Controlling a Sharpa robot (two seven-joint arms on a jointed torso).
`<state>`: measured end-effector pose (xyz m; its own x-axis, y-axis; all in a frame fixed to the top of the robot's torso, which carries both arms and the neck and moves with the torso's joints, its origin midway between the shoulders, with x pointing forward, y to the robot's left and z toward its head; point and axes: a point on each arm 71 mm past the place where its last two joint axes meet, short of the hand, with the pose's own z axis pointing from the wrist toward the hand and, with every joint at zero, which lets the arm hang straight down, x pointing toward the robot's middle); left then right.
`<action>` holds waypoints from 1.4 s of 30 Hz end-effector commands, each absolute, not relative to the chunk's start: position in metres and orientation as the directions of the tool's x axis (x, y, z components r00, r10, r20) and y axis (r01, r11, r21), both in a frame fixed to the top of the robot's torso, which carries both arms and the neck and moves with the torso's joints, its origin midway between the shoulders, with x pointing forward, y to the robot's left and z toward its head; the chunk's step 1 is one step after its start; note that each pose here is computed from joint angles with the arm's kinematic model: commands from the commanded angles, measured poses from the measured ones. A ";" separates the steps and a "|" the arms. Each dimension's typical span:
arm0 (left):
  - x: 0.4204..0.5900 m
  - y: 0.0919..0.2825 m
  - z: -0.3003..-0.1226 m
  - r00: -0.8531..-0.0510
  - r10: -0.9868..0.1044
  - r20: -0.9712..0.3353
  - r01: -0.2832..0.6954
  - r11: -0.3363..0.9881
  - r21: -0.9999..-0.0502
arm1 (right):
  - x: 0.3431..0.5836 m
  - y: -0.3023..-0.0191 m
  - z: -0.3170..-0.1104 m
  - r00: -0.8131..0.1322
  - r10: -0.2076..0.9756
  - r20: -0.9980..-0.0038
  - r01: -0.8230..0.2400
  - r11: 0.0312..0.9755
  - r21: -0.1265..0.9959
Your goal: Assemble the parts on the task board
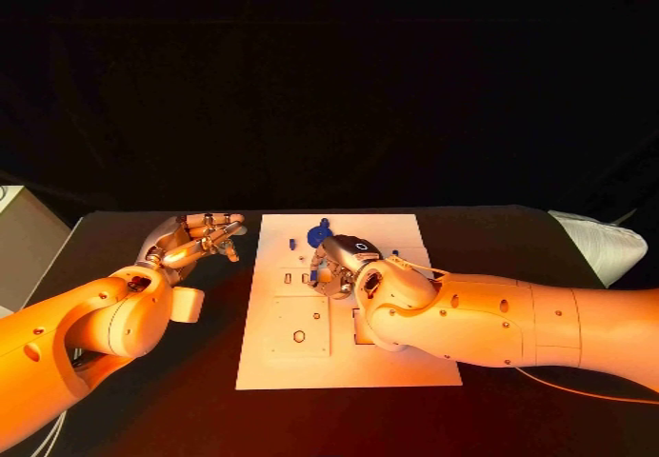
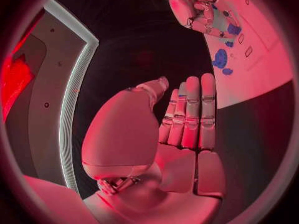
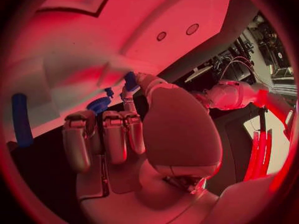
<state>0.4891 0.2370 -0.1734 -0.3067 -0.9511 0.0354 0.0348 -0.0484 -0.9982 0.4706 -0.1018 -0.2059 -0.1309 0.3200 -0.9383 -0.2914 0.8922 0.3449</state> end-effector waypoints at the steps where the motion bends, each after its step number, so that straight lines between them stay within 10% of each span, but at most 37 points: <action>1: 0.489 0.235 -0.173 -0.326 -0.944 0.038 0.038 -0.054 -0.998 | 0.471 -0.101 -0.205 -0.104 0.308 -0.946 -0.313 0.893 0.325; 42: 0.488 0.236 -0.172 -0.326 -0.945 0.037 0.037 -0.052 -0.998 | 0.473 -0.097 -0.210 -0.106 0.278 -0.955 -0.332 0.895 0.298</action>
<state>0.4888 0.2384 -0.1734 -0.3078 -0.9508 0.0341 0.0329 -0.0465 -0.9984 0.4741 -0.0991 -0.2101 -0.1104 0.2903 -0.9505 -0.3104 0.8985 0.3105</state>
